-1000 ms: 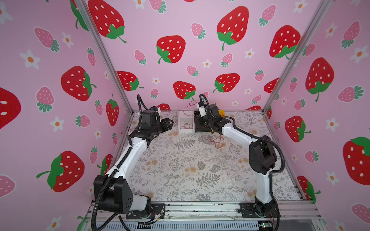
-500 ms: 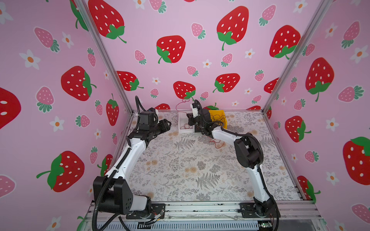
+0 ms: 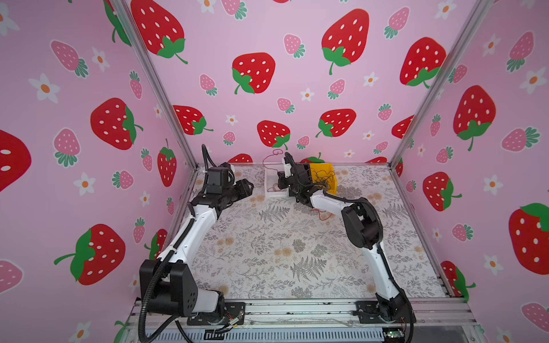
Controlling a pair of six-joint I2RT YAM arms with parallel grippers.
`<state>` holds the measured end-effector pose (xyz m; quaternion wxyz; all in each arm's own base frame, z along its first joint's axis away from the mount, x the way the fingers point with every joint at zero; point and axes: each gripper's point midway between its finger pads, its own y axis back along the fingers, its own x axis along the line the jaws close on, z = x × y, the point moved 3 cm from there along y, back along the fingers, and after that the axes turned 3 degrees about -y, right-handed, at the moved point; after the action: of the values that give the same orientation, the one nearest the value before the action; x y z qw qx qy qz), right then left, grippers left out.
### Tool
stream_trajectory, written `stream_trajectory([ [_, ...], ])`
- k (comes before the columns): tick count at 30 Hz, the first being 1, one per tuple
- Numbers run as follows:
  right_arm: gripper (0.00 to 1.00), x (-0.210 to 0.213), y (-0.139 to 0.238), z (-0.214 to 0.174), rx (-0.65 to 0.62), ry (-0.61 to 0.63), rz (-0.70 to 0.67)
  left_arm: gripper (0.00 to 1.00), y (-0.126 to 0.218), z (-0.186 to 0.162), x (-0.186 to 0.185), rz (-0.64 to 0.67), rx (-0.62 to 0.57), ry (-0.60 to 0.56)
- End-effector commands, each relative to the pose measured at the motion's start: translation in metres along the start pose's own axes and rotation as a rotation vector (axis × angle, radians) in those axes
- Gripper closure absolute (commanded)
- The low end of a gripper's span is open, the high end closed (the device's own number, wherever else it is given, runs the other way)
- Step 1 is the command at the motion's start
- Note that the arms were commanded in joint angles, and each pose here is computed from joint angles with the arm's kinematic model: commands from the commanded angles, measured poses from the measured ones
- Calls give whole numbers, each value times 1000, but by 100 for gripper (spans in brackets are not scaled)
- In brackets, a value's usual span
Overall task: Untangle the cables
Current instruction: 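Lower the red wire into the white bin with the right gripper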
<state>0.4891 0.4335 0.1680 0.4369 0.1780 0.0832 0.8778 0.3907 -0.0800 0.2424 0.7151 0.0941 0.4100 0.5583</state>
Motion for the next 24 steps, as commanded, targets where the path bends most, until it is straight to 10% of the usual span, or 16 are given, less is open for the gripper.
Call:
stream_trajectory([
  [1, 100, -4, 15, 19, 60, 13, -95, 29, -15, -10, 10, 23, 61, 16],
  [24, 100, 3, -17, -28, 71, -80, -82, 20, -33, -9, 13, 21, 99, 54],
])
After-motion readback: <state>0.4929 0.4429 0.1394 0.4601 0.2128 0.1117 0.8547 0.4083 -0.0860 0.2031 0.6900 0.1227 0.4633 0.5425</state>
